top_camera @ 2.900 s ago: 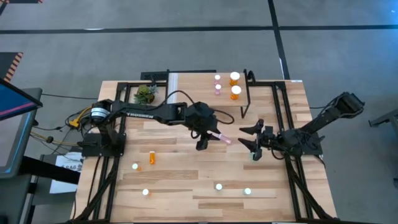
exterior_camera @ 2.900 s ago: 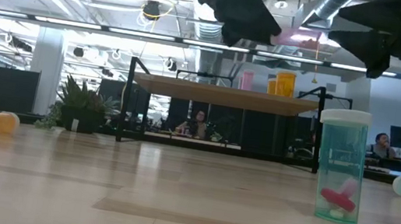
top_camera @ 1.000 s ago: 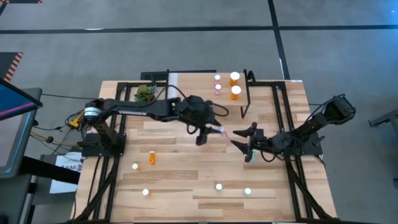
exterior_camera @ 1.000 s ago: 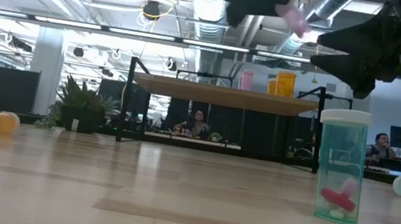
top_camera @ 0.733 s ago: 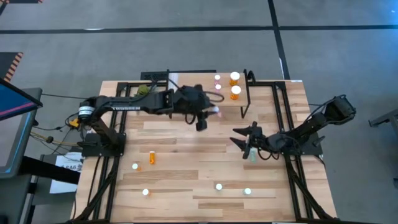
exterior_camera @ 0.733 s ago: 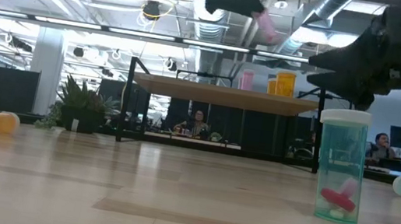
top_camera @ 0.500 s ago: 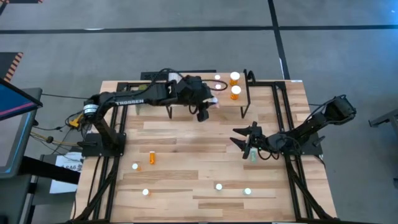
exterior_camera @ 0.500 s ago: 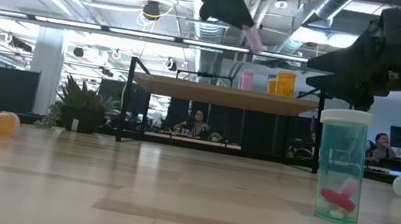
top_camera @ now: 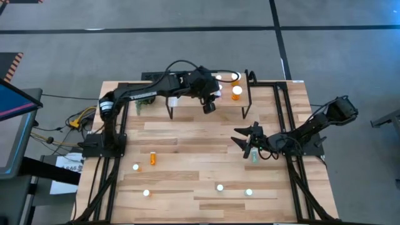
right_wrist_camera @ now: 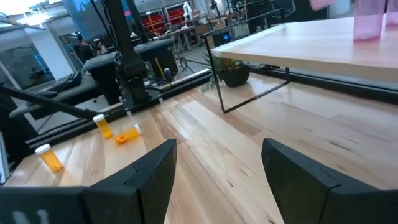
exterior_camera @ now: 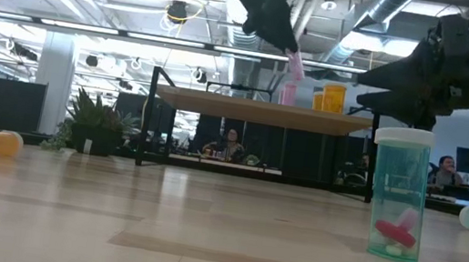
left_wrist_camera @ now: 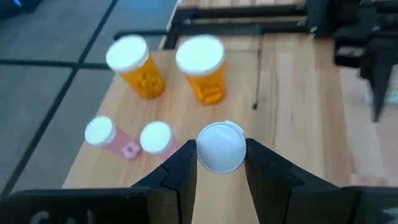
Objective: Pick and place medicine bottles onto shelf by color
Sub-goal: Put the pink pill bottle on the shelf aligned with the other pink pill bottles
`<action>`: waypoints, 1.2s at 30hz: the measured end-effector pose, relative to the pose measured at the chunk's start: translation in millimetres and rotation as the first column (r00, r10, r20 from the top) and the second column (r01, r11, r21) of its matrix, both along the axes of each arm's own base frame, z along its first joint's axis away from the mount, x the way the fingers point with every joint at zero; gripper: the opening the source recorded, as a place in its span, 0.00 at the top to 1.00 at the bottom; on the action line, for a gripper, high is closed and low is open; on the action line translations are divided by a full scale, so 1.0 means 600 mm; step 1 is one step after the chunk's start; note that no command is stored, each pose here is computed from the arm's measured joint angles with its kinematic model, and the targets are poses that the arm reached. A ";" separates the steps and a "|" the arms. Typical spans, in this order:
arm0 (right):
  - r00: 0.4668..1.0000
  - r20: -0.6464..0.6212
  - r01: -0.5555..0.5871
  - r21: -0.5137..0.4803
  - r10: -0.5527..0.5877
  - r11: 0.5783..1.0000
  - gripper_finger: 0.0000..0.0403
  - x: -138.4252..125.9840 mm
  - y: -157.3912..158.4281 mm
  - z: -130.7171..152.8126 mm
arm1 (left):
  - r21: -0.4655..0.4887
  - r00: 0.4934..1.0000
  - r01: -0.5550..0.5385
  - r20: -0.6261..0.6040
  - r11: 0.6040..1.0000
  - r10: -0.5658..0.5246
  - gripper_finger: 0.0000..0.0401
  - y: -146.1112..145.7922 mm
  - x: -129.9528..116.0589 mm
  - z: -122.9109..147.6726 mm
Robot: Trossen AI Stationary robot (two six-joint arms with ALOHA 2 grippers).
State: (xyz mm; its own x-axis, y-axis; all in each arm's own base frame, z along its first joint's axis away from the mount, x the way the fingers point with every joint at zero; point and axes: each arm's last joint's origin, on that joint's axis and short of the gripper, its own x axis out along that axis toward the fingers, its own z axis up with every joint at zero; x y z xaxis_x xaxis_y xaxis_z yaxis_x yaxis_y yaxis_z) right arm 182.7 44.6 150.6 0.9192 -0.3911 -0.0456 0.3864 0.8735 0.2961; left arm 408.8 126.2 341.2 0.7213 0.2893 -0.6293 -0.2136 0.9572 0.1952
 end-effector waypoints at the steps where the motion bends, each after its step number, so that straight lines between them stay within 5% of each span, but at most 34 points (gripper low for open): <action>1: 1.000 -0.002 0.000 -0.001 0.000 1.000 0.35 0.000 0.000 0.000 | -0.002 1.000 -0.003 -0.007 1.000 0.003 0.74 0.003 0.003 -0.005; 20: 1.000 -0.007 -0.003 0.022 0.003 1.000 0.35 0.000 0.000 -0.003 | 0.007 0.997 -0.005 -0.083 1.000 0.006 0.74 0.015 0.032 -0.060; 36: 1.000 -0.013 -0.004 0.022 0.004 1.000 0.35 0.000 0.000 -0.004 | 0.035 0.991 -0.003 -0.137 0.999 0.008 0.74 0.015 0.026 -0.040</action>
State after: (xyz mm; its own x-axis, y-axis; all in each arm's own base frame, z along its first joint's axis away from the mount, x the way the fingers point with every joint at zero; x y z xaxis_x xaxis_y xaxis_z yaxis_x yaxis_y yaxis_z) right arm 182.6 44.7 148.1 0.9201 -0.3860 -0.0666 0.3868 0.8684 0.3102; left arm 424.2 135.1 317.3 0.6272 0.3163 -0.7117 -0.1880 0.9483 0.2558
